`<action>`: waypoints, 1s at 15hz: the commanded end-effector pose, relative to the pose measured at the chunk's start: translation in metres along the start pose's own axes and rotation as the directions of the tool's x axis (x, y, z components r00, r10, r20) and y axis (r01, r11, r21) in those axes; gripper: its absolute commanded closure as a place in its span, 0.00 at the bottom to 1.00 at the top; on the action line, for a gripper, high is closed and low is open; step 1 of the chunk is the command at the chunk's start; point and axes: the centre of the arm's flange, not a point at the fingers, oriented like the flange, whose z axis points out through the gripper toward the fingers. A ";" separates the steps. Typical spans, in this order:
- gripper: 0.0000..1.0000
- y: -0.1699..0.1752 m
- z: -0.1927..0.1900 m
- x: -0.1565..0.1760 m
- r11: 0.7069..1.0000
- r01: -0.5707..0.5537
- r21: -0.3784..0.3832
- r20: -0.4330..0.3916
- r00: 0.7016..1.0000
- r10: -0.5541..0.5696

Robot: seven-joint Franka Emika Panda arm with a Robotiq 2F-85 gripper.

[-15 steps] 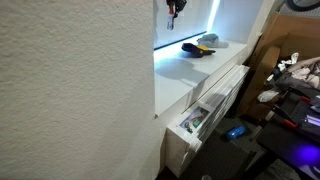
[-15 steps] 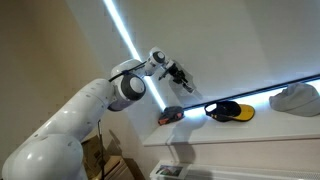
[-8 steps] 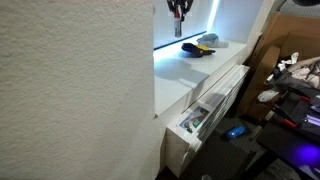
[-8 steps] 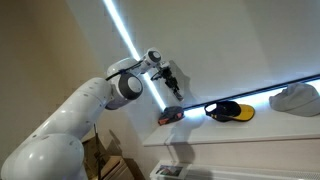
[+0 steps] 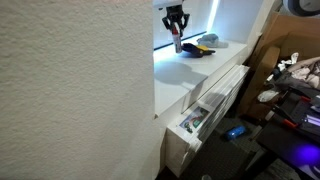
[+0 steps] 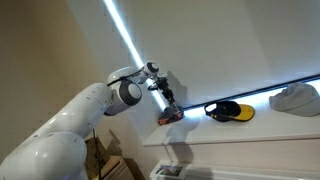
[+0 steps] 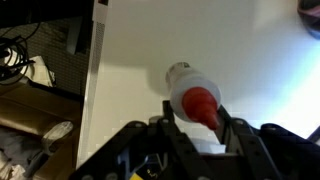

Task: Place the black cap on the blue can, move the gray cap to the right, and move the bottle to the left

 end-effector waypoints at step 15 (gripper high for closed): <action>0.84 -0.014 0.049 -0.041 0.918 -0.191 0.348 0.198 0.972 0.127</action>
